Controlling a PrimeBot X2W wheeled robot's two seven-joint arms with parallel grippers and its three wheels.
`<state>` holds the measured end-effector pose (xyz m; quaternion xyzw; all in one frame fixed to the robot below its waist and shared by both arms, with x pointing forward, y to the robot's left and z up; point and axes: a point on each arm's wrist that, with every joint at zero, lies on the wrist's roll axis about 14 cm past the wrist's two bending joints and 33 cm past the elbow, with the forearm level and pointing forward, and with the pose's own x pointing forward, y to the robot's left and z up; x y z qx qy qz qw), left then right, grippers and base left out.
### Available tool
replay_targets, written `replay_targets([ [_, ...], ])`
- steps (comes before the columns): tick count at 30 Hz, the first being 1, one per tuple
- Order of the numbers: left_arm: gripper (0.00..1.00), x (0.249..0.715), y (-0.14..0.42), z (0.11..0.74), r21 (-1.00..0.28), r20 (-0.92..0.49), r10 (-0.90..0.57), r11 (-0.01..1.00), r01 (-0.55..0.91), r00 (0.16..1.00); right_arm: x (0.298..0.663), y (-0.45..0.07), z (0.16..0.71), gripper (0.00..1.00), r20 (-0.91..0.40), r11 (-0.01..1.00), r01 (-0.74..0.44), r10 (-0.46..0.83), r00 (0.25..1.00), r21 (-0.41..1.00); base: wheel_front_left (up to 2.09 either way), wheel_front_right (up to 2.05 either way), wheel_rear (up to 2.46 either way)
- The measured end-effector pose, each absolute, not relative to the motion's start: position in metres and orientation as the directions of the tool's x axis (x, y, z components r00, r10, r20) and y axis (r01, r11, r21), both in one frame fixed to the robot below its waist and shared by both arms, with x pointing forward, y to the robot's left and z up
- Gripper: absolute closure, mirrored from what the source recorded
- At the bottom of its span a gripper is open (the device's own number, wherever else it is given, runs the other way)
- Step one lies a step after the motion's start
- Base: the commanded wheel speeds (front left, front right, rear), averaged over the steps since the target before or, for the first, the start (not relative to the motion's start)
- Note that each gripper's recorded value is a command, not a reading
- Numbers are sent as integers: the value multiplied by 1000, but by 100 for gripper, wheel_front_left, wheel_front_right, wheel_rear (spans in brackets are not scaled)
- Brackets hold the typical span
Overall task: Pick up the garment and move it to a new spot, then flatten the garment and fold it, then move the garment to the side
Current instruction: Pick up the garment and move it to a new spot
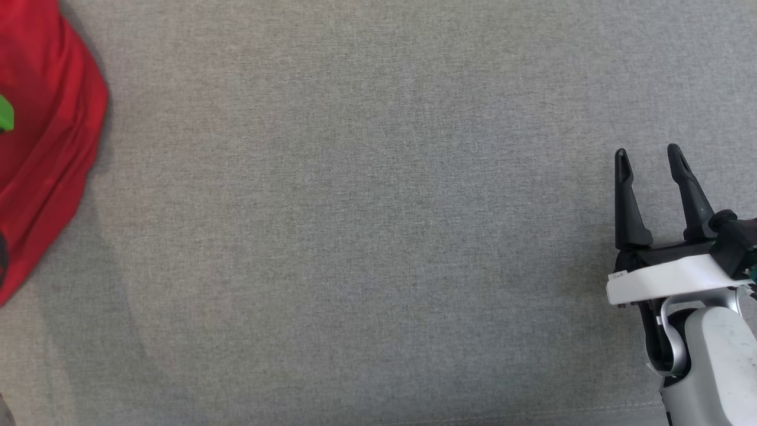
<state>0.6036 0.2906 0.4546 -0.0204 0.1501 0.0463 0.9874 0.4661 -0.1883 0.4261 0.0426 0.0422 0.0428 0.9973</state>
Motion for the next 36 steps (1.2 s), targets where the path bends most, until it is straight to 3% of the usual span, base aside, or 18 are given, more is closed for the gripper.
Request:
replay_targets([
  [10,0,574,292,382,-82,-551,84,985,-154,831,463,-194,428,0,-79,994,-66,73,994,84,0,0,0],
  [11,61,572,290,378,-79,-565,81,985,-152,821,463,-194,427,0,-80,994,-64,71,994,84,0,0,0],
  [12,100,571,290,375,-81,-569,80,985,-153,818,463,-195,427,0,-81,995,-63,70,994,83,0,0,0],
  [17,100,572,289,378,-64,-558,76,989,-134,826,462,-193,427,0,-80,994,-63,70,994,89,0,0,0],
  [24,100,588,294,424,-26,-406,88,994,-107,910,460,-188,435,0,-62,992,-70,77,995,108,0,0,0],
  [30,100,604,283,499,21,-184,47,999,-44,982,456,-180,448,0,-31,989,-85,90,995,124,0,0,0],
  [36,100,610,255,593,91,44,-49,995,45,998,448,-174,460,0,-9,985,-92,94,995,147,0,0,0],
])
